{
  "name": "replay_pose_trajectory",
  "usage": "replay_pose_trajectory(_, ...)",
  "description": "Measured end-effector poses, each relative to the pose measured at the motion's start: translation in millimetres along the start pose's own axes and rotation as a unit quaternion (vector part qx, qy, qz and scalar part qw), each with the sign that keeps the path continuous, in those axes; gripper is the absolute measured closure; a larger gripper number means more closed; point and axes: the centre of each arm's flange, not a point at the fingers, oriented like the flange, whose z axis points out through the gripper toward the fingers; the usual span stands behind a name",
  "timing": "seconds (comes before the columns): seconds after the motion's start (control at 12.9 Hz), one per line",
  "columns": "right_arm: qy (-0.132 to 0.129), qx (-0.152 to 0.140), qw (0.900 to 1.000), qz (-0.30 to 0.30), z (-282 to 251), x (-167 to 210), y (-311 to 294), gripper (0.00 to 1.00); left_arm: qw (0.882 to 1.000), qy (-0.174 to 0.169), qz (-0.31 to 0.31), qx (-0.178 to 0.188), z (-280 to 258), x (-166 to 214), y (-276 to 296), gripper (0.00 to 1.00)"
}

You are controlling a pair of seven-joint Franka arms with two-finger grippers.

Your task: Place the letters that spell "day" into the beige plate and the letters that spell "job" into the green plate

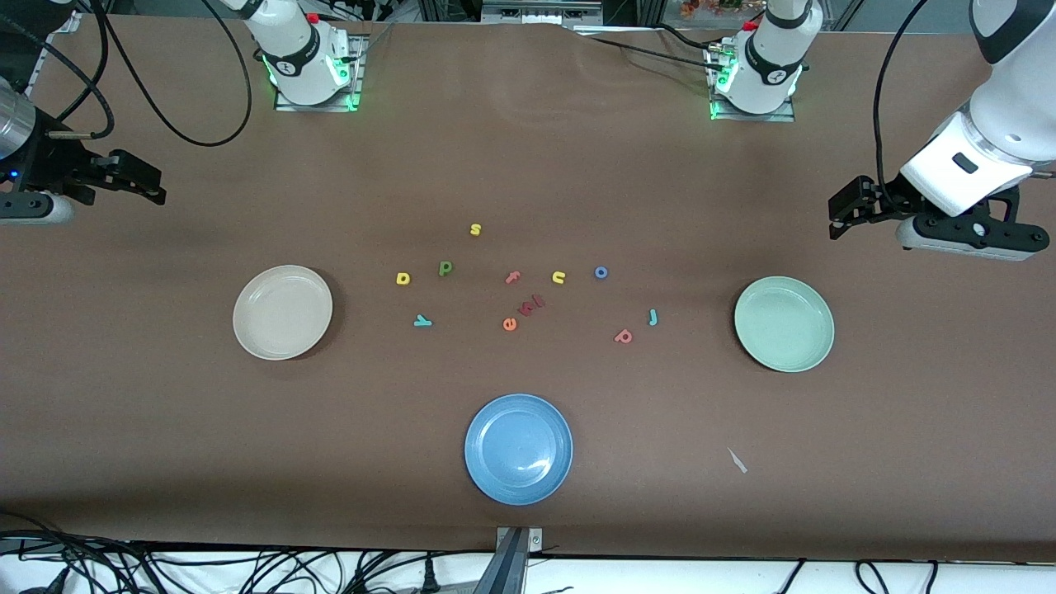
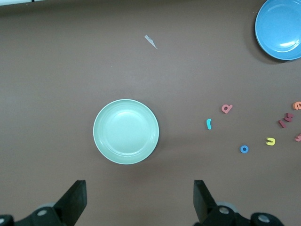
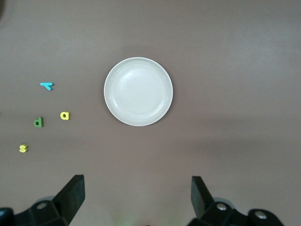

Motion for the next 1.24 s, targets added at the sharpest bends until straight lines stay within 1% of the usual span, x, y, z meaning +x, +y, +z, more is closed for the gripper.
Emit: replay_pose_trajectory(1.24, 0.000, 0.000, 1.000, 0.000, 0.0, 0.0, 0.3, 0.00, 1.000, 0.000, -0.003, 0.000, 0.0, 0.0, -3.1, 0.00)
